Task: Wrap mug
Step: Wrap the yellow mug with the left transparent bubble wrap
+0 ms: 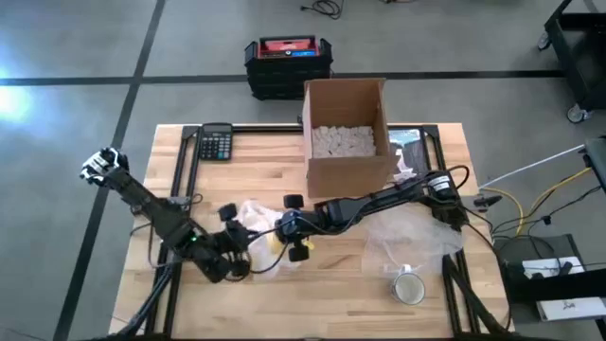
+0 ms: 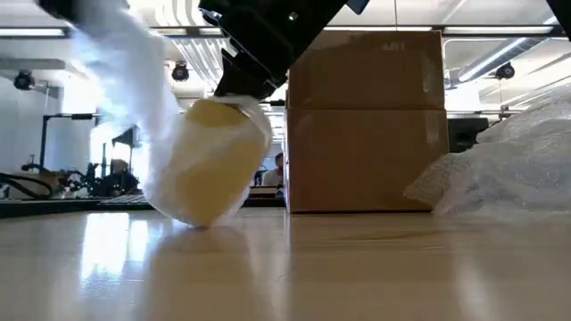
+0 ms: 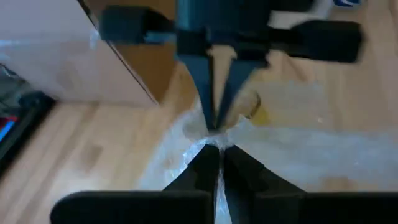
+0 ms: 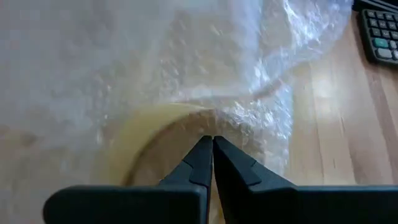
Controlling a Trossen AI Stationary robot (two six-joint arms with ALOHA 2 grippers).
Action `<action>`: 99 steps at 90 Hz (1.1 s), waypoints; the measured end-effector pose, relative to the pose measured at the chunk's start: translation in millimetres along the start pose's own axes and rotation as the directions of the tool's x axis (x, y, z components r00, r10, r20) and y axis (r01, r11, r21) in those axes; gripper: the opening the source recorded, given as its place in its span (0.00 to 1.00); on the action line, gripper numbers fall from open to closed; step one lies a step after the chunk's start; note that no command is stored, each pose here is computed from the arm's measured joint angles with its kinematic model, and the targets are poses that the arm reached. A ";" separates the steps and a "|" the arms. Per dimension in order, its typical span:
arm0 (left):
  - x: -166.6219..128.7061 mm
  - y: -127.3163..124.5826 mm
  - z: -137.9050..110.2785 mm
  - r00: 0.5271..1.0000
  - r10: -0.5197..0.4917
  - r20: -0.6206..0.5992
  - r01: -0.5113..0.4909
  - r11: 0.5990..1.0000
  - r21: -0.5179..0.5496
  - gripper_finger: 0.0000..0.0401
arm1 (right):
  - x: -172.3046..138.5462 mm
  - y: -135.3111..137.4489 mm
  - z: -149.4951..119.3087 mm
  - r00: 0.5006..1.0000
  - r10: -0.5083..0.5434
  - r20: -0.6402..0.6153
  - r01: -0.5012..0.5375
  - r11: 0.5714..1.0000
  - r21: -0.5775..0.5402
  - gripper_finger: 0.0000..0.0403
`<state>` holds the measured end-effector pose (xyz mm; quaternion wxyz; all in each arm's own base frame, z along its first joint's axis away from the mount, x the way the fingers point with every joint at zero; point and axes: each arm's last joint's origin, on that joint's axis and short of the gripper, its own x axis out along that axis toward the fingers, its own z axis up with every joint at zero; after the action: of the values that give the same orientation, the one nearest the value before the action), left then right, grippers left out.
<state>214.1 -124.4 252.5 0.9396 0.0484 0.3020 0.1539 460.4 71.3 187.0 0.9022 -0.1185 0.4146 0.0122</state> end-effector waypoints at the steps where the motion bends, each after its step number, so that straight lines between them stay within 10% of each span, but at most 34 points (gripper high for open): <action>1: 2.0 0.5 0.1 1.000 -0.005 -0.002 0.005 1.000 -0.001 0.00 | 0.0 0.0 0.0 1.000 0.000 0.000 0.000 1.000 0.002 0.00; 99: 17.1 3.3 -6.4 0.986 -0.154 -0.065 0.149 0.986 -0.070 0.00 | 15.9 8.5 7.5 0.983 0.120 0.142 -0.122 0.993 0.006 0.00</action>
<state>222.7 -115.8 238.4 0.9384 -0.0108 0.3324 0.0934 475.4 80.0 178.0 0.9277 -0.0855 0.3560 0.0724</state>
